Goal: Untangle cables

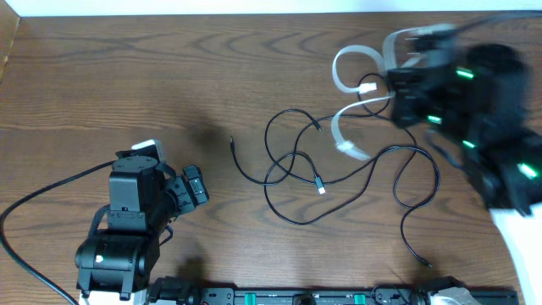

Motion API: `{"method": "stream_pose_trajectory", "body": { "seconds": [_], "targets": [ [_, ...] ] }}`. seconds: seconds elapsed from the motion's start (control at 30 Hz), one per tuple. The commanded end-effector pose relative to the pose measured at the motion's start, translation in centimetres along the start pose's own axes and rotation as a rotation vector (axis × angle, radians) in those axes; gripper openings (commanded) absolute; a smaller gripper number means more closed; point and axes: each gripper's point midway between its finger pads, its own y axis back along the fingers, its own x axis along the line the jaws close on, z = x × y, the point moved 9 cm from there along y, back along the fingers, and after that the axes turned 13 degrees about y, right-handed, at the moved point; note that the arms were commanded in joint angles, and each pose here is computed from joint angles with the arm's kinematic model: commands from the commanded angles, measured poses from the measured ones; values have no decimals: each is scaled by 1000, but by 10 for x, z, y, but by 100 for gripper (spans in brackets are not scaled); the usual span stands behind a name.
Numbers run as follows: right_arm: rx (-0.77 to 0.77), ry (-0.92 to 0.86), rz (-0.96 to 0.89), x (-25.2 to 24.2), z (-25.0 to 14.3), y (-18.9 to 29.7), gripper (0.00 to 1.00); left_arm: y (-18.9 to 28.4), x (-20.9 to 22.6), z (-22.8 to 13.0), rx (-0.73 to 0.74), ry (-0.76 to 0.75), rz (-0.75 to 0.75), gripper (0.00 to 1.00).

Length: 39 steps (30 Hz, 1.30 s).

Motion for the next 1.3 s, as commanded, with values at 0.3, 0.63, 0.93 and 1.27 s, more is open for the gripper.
{"method": "stream_pose_trajectory", "body": {
  "seconds": [0.3,0.63,0.93,1.27],
  "targets": [
    [-15,-145,-452,-82,-16,69,1,4,-1,3,-13,-3,-3,97],
    [182,-443,-649,-197,-72,48,1,4,0,1,0,-22,6,97],
    [126,-672,-813,-293,-125,71,1,4,0,1,2,-26,7,98],
    [154,-1091,-820,-372,-246,90,1,4,3,-2,23,-31,21,99]
  ]
}}
